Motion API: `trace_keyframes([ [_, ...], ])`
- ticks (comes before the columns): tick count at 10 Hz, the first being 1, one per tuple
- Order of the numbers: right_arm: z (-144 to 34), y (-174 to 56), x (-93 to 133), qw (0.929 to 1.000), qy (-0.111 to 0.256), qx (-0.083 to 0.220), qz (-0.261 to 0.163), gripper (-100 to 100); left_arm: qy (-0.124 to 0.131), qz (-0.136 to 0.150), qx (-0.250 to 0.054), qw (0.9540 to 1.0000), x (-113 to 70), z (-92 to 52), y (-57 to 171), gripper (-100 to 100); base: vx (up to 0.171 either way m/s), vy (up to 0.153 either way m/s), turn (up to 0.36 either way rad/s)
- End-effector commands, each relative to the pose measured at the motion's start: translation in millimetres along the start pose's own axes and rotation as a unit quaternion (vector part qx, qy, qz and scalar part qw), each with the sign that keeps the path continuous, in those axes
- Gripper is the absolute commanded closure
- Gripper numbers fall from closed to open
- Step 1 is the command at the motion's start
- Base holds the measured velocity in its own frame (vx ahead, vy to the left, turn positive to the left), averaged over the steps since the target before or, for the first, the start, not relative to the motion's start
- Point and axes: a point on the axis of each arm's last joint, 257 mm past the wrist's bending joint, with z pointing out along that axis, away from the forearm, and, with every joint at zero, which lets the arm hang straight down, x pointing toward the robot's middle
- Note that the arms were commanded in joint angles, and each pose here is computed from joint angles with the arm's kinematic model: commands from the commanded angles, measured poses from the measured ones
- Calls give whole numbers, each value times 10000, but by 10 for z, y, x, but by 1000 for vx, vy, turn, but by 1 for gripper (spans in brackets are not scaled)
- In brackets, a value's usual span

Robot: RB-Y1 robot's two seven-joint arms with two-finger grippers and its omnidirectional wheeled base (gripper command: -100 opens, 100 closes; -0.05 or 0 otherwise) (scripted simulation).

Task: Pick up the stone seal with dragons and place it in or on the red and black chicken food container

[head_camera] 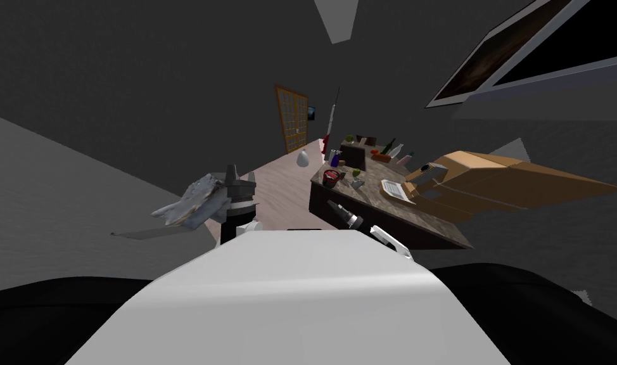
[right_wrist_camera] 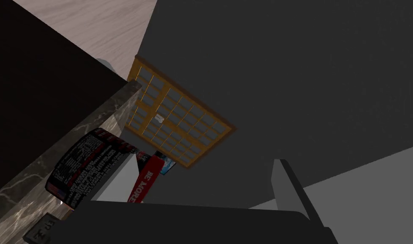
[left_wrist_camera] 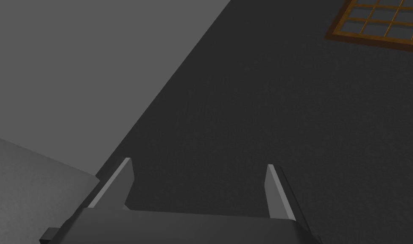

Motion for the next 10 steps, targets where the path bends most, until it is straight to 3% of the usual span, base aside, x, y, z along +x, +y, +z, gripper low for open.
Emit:
trace_keyframes([
  [1, -81, -116, 75, 9995, 248, 143, -150, -100, 0, 0, 0, 10000, 0, 0, 0, 0, -34, 3, 77],
  [2, -109, -139, 75, 9991, 327, 175, -215, -100, 0, 0, 0, 10000, 0, 0, 0, 0, -17, 2, -6],
  [3, -211, -335, 219, 9970, 594, 374, -328, -100, 0, 0, 0, 10000, 0, 0, 0, 0, -18, 6, 127],
  [5, -274, -382, 208, 9952, 744, 439, -454, -100, 0, 0, 0, 10000, 0, 0, 0, 0, -14, 1, 47],
  [6, -409, -586, 329, 9908, 1028, 648, -595, -100, 0, 1, -1, 10000, -1, 0, 0, 0, -12, 7, 115],
  [8, -470, -628, 308, 9882, 1156, 706, -708, -100, 0, 1, 0, 10000, 0, 0, 0, 0, -5, 2, 42],
  [9, -629, -833, 403, 9816, 1438, 915, -862, -100, 0, 1, -1, 10000, -1, 0, 0, 0, -1, 7, 148],
  [10, -670, -858, 382, 9794, 1515, 952, -932, -100, 0, 0, 0, 10000, 0, 0, 0, 0, -1, 4, 76],
])
